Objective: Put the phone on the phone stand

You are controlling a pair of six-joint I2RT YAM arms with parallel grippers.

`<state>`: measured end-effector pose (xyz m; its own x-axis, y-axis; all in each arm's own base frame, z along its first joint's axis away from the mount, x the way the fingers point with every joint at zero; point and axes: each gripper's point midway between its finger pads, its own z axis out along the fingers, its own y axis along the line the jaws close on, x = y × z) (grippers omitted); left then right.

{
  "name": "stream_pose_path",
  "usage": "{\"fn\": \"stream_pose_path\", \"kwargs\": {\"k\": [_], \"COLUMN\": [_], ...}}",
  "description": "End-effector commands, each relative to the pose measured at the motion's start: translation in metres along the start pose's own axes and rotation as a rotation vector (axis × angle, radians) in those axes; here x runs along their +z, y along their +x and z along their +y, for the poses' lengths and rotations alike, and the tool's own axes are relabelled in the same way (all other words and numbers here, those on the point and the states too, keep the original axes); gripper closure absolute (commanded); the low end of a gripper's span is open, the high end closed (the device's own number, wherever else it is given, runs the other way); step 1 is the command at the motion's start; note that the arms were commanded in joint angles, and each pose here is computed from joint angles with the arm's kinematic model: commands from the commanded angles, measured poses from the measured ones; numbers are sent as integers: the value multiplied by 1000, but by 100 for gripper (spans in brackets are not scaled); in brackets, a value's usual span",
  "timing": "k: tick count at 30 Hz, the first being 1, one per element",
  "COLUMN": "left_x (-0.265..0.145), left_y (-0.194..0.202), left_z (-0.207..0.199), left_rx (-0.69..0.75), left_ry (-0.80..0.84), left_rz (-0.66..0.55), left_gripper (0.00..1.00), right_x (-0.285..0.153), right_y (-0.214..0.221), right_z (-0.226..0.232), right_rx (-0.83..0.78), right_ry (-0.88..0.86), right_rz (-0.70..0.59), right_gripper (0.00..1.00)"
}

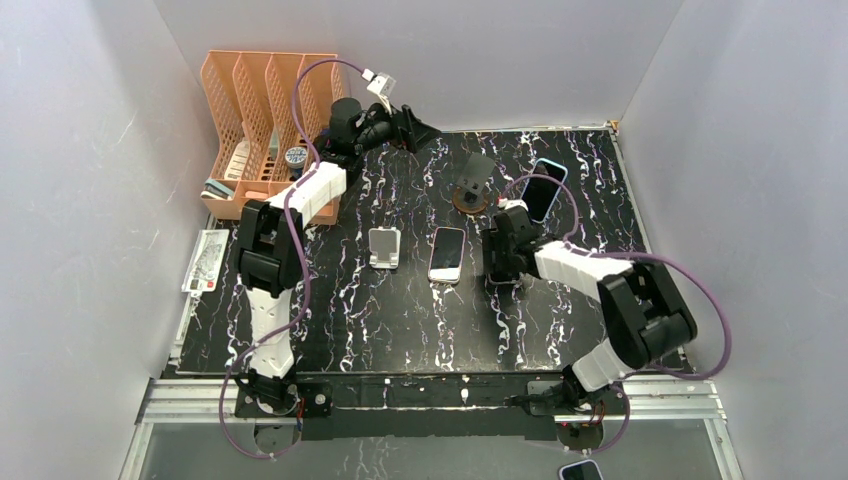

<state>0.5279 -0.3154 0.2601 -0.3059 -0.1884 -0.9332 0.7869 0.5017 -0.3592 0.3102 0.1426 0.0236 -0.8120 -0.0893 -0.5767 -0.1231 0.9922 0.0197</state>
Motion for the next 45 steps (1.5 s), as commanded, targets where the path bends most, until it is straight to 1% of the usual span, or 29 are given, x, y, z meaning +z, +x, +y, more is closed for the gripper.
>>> {"fn": "stream_pose_path", "kwargs": {"k": [1,3,6,10,14,18,20,25,29,35,41,43,45], "left_x": [8,14,21,26,28,29,29,29,29,35,40,40,39], "left_y": [-21,-18,-3,15,24,42,52,78,93,108,114,117,121], "left_z": [-16,-25,-40,-53,-77,-115,-124,-125,-136,-149,-174,-178,-179], "left_rx": [-40,-117,-179,-241,-290,-273,-267,-274,-281,-303,-335,-337,-341], "left_ry": [59,95,128,143,215,304,308,220,203,233,317,325,325], "left_rz": [-63,-74,-55,-35,-15,48,82,144,177,204,204,212,220], "left_gripper": [16,16,17,19,19,19,20,22,22,22,22,24,30], "right_x": [-30,-39,-51,-64,-70,-82,-92,-109,-119,-124,-124,-123,-124], "right_y": [-29,-34,-42,-55,-62,-73,-84,-102,-109,-113,-112,-111,-112], "right_z": [4,3,1,1,-1,0,0,3,7,14,15,15,16], "right_rx": [18,21,25,42,45,54,50,23,18,6,1,-3,-5], "right_ry": [-45,-59,-64,-82,-75,-88,-92,-96,-117,-135,-131,-128,-130], "right_rz": [-153,-197,-260,-337,-369,-412,-450,-483,-508,-520,-521,-520,-522], "right_gripper": [55,55,55,55,55,55,55,55,56,56,56,56,55]}}
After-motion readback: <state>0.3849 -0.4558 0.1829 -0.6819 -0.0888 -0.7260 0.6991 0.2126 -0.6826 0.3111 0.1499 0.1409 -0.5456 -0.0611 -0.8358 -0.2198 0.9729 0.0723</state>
